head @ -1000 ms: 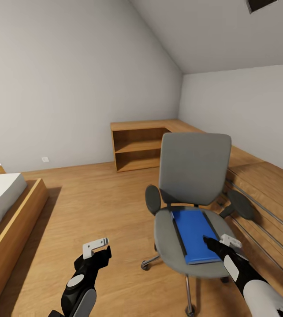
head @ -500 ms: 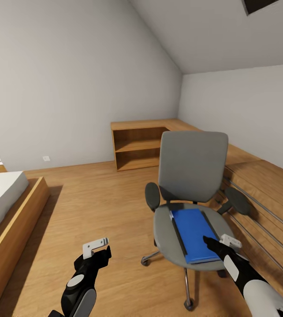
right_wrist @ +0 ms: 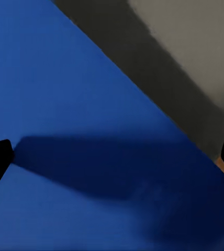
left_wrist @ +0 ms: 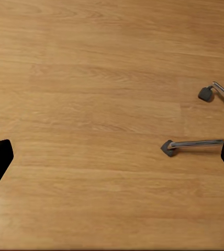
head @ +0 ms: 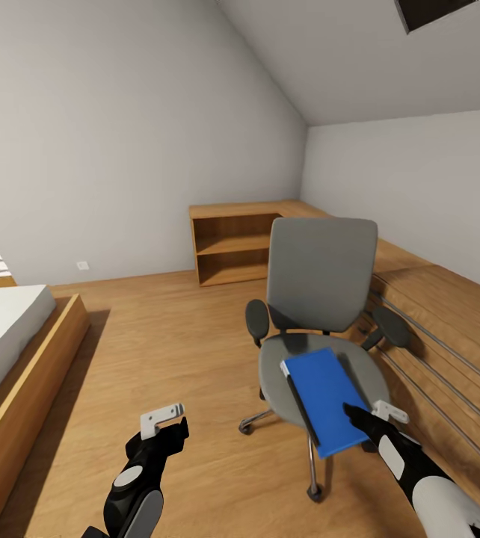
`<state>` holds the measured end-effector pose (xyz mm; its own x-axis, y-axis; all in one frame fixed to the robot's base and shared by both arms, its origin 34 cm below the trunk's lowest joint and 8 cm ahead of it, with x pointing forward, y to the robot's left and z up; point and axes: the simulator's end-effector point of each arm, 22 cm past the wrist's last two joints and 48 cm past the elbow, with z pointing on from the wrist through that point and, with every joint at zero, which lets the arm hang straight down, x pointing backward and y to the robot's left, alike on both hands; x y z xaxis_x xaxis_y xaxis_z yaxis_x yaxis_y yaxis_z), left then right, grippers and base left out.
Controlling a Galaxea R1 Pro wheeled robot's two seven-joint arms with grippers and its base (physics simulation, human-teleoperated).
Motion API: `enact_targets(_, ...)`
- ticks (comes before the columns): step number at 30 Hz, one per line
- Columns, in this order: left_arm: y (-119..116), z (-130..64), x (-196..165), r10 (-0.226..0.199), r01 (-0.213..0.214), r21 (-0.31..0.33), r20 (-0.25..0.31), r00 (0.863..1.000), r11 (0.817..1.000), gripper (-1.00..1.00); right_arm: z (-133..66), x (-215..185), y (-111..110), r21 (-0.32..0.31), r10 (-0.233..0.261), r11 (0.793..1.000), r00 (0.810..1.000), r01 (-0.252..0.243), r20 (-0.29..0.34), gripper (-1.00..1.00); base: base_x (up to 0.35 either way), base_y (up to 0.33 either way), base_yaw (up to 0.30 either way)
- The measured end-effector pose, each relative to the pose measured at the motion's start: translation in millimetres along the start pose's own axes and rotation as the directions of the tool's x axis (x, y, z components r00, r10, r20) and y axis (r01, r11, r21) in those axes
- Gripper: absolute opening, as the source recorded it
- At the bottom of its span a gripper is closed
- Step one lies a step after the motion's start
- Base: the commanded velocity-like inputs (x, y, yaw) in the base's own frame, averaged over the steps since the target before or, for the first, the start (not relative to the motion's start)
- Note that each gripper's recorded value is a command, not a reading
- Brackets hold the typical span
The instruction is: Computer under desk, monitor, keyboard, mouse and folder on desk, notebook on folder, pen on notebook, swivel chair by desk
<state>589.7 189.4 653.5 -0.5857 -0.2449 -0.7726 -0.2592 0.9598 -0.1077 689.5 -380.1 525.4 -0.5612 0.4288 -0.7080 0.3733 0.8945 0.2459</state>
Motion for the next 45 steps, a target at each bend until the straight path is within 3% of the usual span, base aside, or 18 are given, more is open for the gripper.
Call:
enact_targets(17,-0.3,-0.1,0.1,-0.001,0.001,0.001,-0.001,1.000,1.000,1.00,-0.1,-0.1,-0.1,0.000,0.000,1.000,1.000,0.000,0.000,1.00,-0.009,0.000,0.000)
enact_targets(45,-8.6,-28.8,-45.1,0.001,-0.001,0.003,-0.003,1.000,1.000,1.00,-30.9,-43.7,15.8,0.000,-0.001,1.000,1.000,0.001,0.004,1.00,0.000,0.000,0.000)
